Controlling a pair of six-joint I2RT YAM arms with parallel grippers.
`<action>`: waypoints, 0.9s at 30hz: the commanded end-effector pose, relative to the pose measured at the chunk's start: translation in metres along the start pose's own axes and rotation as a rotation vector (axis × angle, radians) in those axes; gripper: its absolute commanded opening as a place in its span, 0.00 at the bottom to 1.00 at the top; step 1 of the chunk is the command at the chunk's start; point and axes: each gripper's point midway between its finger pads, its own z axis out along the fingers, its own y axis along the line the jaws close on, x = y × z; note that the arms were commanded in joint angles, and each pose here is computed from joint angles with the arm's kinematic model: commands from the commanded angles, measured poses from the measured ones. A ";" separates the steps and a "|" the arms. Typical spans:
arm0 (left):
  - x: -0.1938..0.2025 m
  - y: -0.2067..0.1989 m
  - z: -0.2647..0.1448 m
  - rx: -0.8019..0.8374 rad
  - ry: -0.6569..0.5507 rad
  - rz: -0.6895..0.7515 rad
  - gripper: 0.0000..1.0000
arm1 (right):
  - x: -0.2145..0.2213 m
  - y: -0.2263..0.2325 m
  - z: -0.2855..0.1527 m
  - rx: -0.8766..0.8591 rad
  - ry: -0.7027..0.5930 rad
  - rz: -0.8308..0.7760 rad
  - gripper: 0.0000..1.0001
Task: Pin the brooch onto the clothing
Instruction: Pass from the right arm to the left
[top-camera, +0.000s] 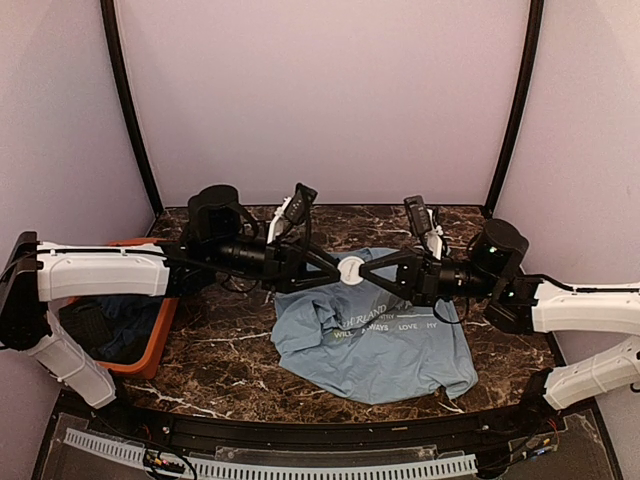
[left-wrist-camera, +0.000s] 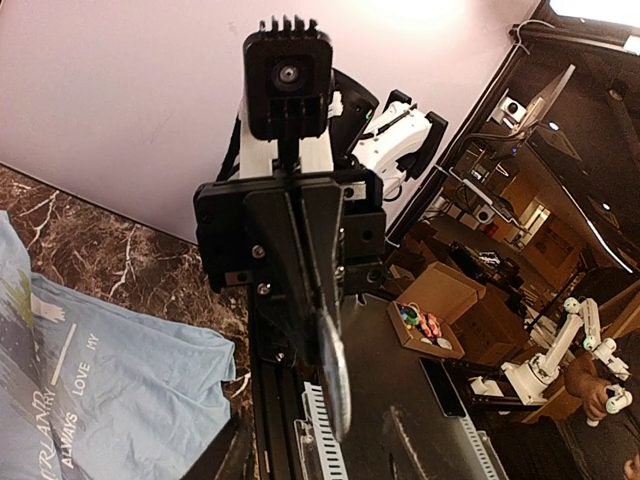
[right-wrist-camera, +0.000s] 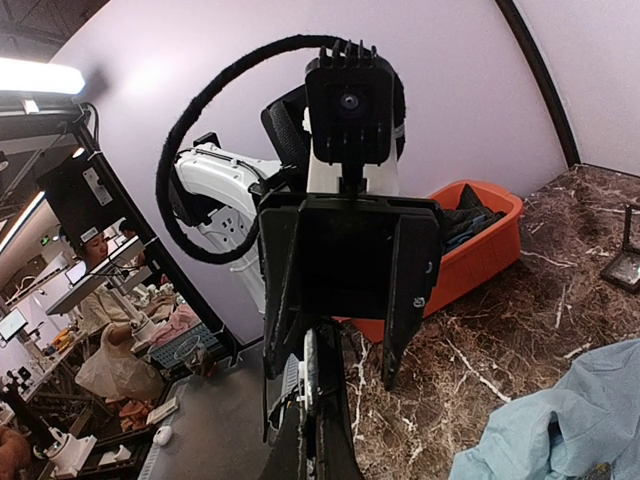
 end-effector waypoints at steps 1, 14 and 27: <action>-0.022 -0.023 0.001 0.066 -0.032 0.063 0.39 | -0.008 0.000 -0.004 0.029 -0.022 -0.038 0.00; -0.012 -0.011 0.007 0.034 0.017 0.023 0.22 | -0.009 0.001 -0.006 0.041 -0.022 -0.041 0.00; -0.005 -0.002 0.011 0.012 0.044 0.014 0.01 | -0.004 -0.003 -0.003 0.067 0.039 -0.050 0.08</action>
